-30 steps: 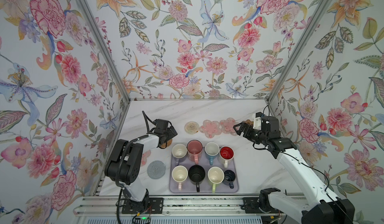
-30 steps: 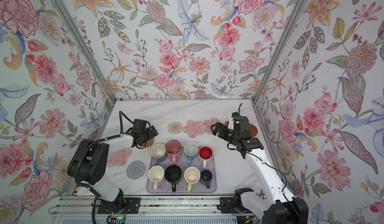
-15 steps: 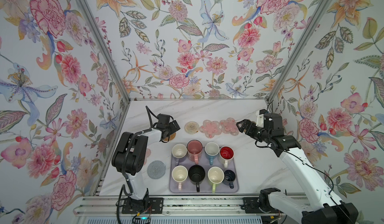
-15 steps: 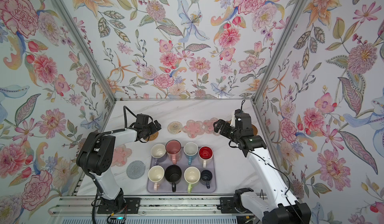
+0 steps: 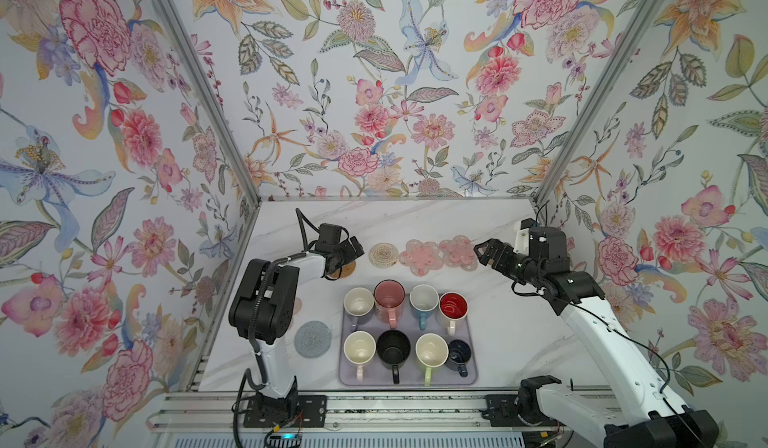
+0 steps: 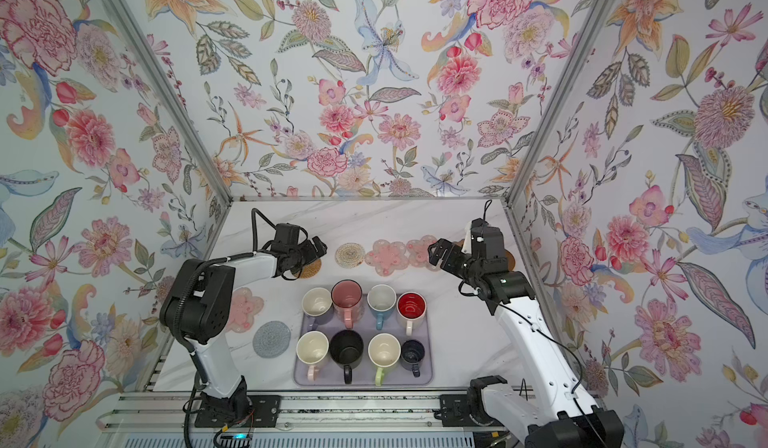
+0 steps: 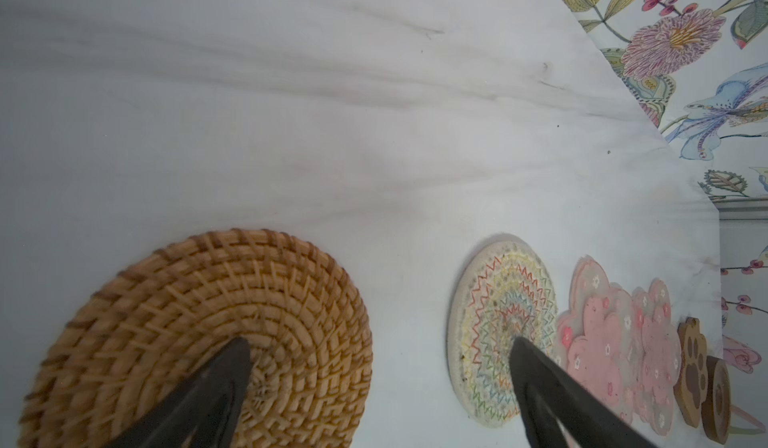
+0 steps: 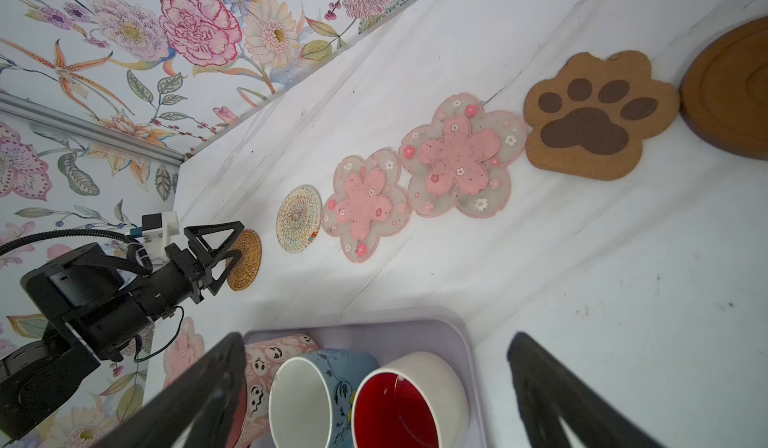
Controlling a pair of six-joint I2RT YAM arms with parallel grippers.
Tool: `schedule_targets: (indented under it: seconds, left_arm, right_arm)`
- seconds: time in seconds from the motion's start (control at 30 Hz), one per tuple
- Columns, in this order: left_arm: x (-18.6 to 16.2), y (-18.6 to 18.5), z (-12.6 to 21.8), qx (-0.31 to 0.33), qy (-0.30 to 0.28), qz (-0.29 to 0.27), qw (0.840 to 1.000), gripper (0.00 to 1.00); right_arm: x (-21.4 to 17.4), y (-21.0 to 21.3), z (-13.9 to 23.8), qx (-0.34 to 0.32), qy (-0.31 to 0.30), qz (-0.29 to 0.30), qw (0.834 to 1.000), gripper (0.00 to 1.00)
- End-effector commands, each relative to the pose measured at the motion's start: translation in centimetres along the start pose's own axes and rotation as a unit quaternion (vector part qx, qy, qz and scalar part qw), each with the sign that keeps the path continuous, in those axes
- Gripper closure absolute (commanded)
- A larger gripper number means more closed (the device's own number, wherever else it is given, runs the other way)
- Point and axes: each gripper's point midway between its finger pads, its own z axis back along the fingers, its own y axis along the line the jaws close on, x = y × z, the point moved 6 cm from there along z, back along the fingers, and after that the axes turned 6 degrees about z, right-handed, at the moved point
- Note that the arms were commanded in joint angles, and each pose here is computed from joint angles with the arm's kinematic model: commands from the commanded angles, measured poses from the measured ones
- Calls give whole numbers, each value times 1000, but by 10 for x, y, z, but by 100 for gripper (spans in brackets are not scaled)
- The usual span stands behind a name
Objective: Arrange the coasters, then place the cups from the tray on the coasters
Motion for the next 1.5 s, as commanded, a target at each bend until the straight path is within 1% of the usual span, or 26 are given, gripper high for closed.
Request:
schedule_targets:
  seconds: [0.0,0.7,0.9,1.0,1.1,1.17,1.27,1.4,1.47]
  left_arm:
    - [-27,8,-16,23,60,-2,998,1]
    - [-38,-24,-31,2,75,-19,997,1]
    - [-29,-33,-23,-2,65,-33,997,1]
    - [-12,-47,-4,-13,39,-48,998,1]
    - [7,-65,23,-26,10,-67,997,1]
    - [21,-77,48,-32,-17,-83,996,1]
    - [34,-84,87,-25,-55,-99,993,1]
    - [33,-65,141,2,-100,-95,990,1]
    - [21,-42,162,27,-113,-86,990,1]
  right_arm:
    - [7,3,10,-1,-16,1,1000,1]
    - [5,0,19,1,-25,-5,1000,1]
    - [4,-1,21,1,-27,-5,1000,1]
    - [4,-3,21,-3,-28,-3,1000,1]
    - [5,-4,21,-6,-30,2,1000,1]
    - [6,-6,21,-8,-31,6,999,1]
    - [6,-6,20,-11,-31,14,999,1]
    - [6,-9,17,-20,-28,27,999,1]
    - [6,-11,16,-24,-28,33,999,1]
